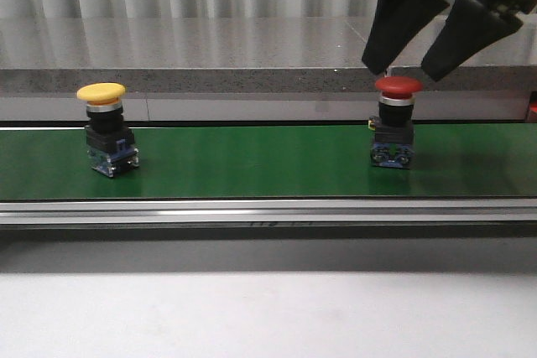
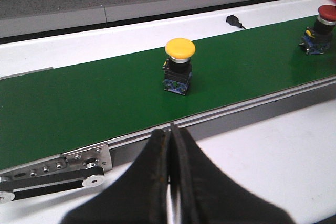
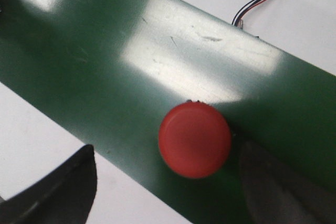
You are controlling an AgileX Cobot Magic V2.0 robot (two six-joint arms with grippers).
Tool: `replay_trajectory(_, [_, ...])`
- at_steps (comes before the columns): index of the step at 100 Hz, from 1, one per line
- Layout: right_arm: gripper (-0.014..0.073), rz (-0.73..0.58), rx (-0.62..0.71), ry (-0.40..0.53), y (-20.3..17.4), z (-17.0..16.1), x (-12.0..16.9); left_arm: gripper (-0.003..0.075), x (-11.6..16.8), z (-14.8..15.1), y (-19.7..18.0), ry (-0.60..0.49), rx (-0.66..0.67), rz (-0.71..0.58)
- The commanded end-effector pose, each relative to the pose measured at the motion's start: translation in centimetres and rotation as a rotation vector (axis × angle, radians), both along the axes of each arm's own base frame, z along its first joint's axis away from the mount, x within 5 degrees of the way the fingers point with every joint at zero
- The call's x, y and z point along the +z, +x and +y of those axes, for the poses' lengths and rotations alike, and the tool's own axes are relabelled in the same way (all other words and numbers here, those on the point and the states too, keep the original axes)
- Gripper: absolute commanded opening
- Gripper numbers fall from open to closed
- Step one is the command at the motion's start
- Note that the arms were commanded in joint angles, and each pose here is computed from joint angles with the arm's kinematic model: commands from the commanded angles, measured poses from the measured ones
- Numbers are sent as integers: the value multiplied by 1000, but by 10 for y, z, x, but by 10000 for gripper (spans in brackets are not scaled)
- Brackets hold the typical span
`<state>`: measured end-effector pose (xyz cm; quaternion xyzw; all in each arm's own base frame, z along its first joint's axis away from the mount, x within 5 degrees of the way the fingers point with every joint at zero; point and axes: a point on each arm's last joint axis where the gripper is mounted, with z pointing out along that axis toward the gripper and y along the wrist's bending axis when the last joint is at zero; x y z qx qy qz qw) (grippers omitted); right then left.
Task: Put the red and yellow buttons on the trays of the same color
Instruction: 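Lower the right gripper and grasp the red button's base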
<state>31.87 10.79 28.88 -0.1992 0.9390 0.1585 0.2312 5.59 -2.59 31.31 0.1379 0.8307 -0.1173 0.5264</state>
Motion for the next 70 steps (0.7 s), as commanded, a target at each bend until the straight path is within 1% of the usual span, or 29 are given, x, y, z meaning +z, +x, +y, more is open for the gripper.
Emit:
replay_trajectory(1, [562, -97, -7, 20, 10, 2, 17, -20, 13, -1, 1, -47, -3, -73])
replay_trajectory(15, [547, -72, -16, -12, 24, -2, 4, -20, 13, -1, 1, -47, -3, -73])
replay_trajectory(20, [505, -59, -25, -15, 27, -6, 1, -20, 13, -1, 1, -47, -3, -73])
replay_trajectory(32, [343, -42, -32, -21, 27, -10, -2, -20, 13, -1, 1, -47, -3, -73])
replay_trajectory(38, [281, -36, -31, -21, 27, -11, -2, -20, 13, -1, 1, -47, -3, -73])
replay_trajectory(42, [261, -34, -30, -23, 27, -11, -2, -20, 13, -1, 1, -47, -3, -73])
replay_trajectory(60, [253, -43, -31, -21, 26, -11, 1, -20, 13, -1, 1, -47, -3, -73])
replay_trajectory(70, [253, -73, -36, -15, 23, -12, 9, -20, 13, -1, 1, -47, -3, -73])
